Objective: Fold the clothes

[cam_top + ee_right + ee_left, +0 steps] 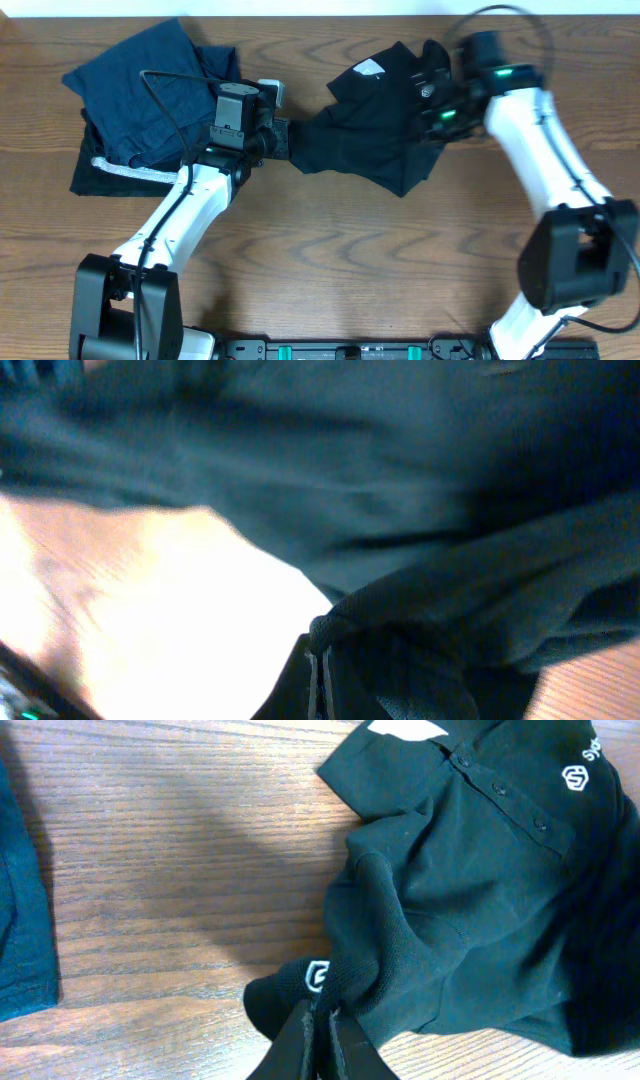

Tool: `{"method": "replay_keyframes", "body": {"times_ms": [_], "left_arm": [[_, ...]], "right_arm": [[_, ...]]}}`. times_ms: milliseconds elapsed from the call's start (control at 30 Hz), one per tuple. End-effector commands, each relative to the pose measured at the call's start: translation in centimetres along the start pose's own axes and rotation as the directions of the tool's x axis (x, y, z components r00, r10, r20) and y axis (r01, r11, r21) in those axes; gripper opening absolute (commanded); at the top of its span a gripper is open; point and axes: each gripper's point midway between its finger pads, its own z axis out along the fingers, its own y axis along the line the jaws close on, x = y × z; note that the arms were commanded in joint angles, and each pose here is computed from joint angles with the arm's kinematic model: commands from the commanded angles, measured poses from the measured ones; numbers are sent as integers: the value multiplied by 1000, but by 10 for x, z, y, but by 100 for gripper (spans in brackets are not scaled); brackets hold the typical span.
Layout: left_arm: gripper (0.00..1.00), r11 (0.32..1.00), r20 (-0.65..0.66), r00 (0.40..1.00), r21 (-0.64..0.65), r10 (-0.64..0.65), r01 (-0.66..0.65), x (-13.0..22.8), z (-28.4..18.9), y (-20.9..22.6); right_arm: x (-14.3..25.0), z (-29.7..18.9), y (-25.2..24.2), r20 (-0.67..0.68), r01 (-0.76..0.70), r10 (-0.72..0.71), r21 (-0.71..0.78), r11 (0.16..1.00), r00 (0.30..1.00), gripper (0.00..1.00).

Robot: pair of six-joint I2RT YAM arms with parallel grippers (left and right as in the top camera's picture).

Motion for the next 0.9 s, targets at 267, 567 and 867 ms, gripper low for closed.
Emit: {"method": "replay_keyframes", "body": {"times_ms": [267, 567, 867], "left_arm": [[6, 1000, 10, 1000, -12, -7, 7, -5, 0, 1], [6, 998, 17, 1000, -59, -7, 8, -5, -1, 9], [6, 998, -4, 1000, -63, -13, 13, 0, -1, 11]], "right_arm": [[56, 78, 61, -252, 204, -184, 53, 978, 950, 19], [34, 29, 57, -196, 183, -169, 56, 981, 966, 54], [34, 15, 23, -188, 95, -81, 64, 993, 979, 36]]}}
